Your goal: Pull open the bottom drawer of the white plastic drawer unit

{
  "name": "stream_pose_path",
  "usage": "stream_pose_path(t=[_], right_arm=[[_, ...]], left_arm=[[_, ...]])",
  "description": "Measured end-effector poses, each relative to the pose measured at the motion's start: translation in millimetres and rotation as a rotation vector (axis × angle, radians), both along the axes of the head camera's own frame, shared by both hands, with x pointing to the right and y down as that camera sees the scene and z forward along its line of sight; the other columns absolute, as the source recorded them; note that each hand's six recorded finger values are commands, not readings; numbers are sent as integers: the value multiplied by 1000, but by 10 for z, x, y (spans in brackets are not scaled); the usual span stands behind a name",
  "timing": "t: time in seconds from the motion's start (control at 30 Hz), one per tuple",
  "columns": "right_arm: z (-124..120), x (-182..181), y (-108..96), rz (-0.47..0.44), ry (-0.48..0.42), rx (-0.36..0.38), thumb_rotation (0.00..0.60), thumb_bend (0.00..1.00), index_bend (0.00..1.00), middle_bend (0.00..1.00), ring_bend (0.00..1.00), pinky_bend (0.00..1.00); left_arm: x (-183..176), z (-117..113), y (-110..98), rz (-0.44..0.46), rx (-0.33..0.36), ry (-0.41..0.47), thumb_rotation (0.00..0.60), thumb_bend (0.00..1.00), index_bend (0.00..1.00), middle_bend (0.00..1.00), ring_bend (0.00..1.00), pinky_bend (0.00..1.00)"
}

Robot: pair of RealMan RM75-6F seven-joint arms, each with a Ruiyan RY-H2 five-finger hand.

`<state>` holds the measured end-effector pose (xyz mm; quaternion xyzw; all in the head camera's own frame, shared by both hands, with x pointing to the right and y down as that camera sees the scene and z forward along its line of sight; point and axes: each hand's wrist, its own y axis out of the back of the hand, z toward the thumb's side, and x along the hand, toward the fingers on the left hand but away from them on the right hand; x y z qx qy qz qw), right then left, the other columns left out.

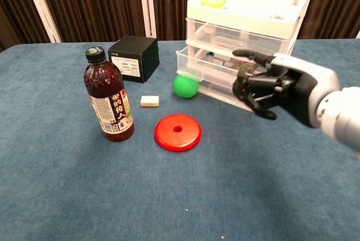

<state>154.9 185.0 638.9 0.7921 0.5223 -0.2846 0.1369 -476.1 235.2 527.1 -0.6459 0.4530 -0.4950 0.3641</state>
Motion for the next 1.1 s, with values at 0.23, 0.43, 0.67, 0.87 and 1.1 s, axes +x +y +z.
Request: stream_pose_path(t=[0.23,0.43,0.67,0.87,1.1], right_arm=[[1,155,-117,-60,143,26,600,702,147,743,772,899],[95,265,-215,-141,315,17,600,702,153,747,774,899],[223,327,-368,-161,437,3,600,702,154,749,776,899],[291,321,-402,-165,463,-15,600,702,301,761,787,899],[298,269,-355,-180,452,-21,600,703,382,767,791,900]], left_arm=[[-8,2,-7,-5,-1,1,600,25,69,0,0,47],[-11,13,-4,-10,-11,4,600,23,69,0,0,48],[-18,20,-5,-16,-18,8,600,25,69,0,0,47],[-21,26,-4,-20,-23,11,600,24,69,0,0,47],[-21,28,-8,-21,-24,10,600,24,71,0,0,47]])
